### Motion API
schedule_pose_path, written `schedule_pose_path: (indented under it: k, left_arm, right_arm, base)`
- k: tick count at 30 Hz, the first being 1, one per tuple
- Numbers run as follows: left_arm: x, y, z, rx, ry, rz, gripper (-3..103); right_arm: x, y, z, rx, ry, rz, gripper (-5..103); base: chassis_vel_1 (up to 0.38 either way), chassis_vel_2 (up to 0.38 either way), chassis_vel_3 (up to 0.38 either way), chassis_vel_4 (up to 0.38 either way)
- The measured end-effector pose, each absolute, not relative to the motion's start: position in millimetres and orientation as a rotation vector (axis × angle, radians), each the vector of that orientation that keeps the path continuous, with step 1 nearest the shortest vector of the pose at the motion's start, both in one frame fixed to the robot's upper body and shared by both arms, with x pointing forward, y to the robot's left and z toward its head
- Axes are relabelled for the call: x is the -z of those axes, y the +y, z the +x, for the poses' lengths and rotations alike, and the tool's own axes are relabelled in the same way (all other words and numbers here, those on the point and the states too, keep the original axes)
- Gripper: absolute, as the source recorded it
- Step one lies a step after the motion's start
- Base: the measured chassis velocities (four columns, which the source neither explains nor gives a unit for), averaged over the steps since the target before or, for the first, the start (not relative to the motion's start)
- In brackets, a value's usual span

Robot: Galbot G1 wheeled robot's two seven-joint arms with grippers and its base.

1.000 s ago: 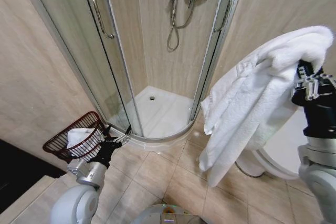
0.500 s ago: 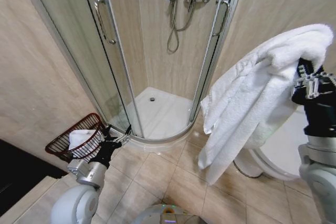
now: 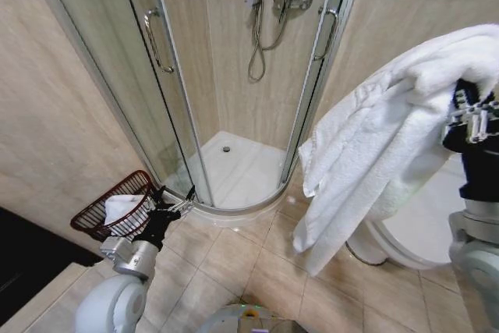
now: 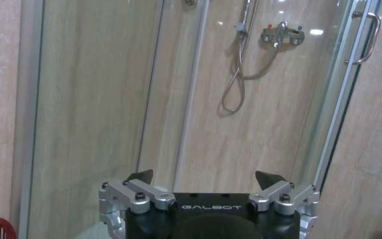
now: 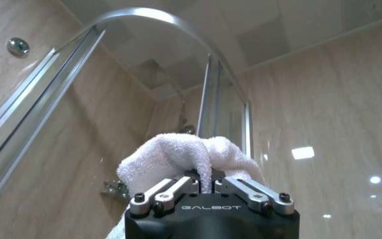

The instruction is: Discard the used towel into the hamper.

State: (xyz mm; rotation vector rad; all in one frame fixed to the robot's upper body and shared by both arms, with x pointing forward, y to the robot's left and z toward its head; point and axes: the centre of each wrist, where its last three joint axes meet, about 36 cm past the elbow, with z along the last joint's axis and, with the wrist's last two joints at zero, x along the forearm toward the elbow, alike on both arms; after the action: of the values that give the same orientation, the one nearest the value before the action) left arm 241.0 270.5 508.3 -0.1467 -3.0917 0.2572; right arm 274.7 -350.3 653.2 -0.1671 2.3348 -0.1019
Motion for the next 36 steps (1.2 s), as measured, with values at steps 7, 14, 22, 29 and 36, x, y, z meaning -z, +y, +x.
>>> schedule_pose_path:
  k: [7, 14, 22, 29, 36]
  left_arm:
    - [-508.3, 270.5, 241.0, -0.257, -3.092, -0.147, 100]
    - [-508.3, 270.5, 241.0, -0.257, -3.092, -0.147, 100]
    - [-508.3, 270.5, 241.0, -0.257, -3.092, -0.147, 100]
    - [-508.3, 270.5, 241.0, -0.257, -3.092, -0.147, 100]
    - [-508.3, 270.5, 241.0, -0.257, -3.092, -0.147, 100]
  right_arm:
    - [-655.1, -352.7, 273.0, 0.095, 2.328, -0.153, 8]
    - [-650.4, -349.7, 274.4, 0.077, 2.341, -0.162, 8]
    - [-646.0, -348.1, 274.4, 0.073, 2.355, -0.157, 8]
    - [-644.7, -348.2, 273.9, 0.073, 2.356, -0.156, 8]
    - [-646.3, -347.9, 274.7, 0.078, 2.349, -0.159, 8]
  base:
    - [0.000, 0.000, 0.000, 0.000]
    - [0.000, 0.000, 0.000, 0.000]
    - [0.000, 0.000, 0.000, 0.000]
    - [0.000, 0.000, 0.000, 0.000]
    - [0.000, 0.000, 0.000, 0.000]
